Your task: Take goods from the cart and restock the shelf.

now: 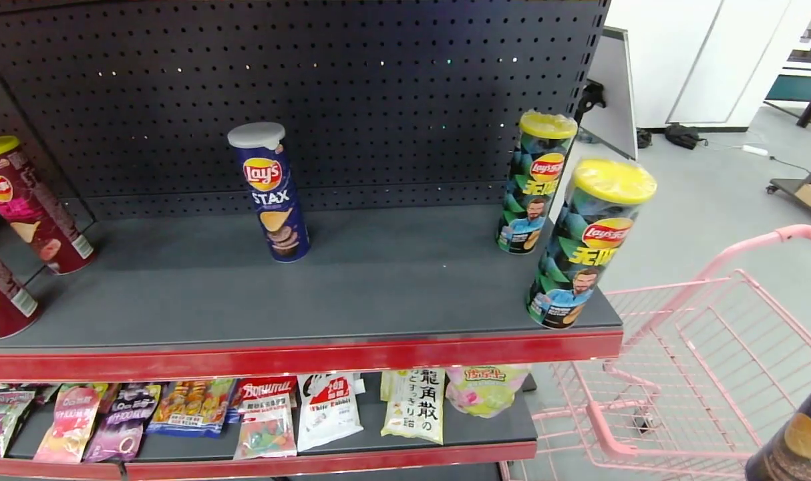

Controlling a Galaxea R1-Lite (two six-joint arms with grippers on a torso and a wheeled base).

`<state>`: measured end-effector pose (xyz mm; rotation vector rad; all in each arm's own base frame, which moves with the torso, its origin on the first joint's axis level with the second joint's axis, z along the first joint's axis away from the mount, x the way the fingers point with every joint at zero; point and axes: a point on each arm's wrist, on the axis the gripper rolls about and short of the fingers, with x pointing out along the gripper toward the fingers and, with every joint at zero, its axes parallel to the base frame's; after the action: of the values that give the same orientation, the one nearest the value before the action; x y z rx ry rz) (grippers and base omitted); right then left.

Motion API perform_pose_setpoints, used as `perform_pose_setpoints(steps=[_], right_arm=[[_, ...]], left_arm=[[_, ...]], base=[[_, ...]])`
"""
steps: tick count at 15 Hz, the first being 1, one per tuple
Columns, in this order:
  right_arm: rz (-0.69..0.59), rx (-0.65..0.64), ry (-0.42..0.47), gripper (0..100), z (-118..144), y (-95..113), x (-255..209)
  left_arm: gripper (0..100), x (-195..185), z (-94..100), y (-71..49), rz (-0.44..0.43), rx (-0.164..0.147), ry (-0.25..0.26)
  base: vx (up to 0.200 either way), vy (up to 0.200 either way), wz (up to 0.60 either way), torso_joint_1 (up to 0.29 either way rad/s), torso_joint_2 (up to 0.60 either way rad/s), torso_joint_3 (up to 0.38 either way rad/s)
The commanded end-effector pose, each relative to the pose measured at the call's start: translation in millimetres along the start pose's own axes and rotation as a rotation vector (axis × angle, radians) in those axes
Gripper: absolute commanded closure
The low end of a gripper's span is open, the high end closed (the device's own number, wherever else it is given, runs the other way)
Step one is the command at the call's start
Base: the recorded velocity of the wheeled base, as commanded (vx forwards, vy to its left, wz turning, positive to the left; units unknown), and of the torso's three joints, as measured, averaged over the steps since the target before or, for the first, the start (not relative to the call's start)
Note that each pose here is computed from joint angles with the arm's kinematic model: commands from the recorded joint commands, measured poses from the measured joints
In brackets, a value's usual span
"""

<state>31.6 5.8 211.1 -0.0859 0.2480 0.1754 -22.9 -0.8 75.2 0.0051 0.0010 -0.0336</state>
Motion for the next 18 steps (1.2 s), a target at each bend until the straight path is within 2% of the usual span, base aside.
perform_pose_setpoints(steps=[1, 3, 5, 15, 18], right_arm=[[0.001, -0.003, -0.026, 100, -8, 0, -6], [-0.004, -0.01, -0.079, 100, -19, 1, -12], [0.015, -0.008, -0.117, 100, -23, 1, -20], [0.089, -0.011, -0.12, 100, -30, 3, -21], [0.138, -0.034, -0.125, 100, -25, 4, -20]], left_arm=[[0, 0, 0.0, 0.0, 0.0, 0.001, 0.002], [0, 0, 0.0, 0.0, 0.0, 0.001, 0.002], [0, 0, 0.0, 0.0, -0.002, 0.002, 0.002], [0, 0, 0.0, 0.0, -0.002, 0.002, 0.002], [0, 0, 0.0, 0.0, -0.002, 0.002, 0.002]], base=[[0.0, 0.0, 0.0, 0.0, 0.0, 0.0], [0.0, 0.0, 0.0, 0.0, 0.0, 0.0], [0.0, 0.2, 0.0, 0.007, 0.0, 0.005], [0.0, 0.2, 0.0, 0.001, 0.0, 0.0], [0.0, 0.0, 0.0, 0.0, 0.0, 0.0]])
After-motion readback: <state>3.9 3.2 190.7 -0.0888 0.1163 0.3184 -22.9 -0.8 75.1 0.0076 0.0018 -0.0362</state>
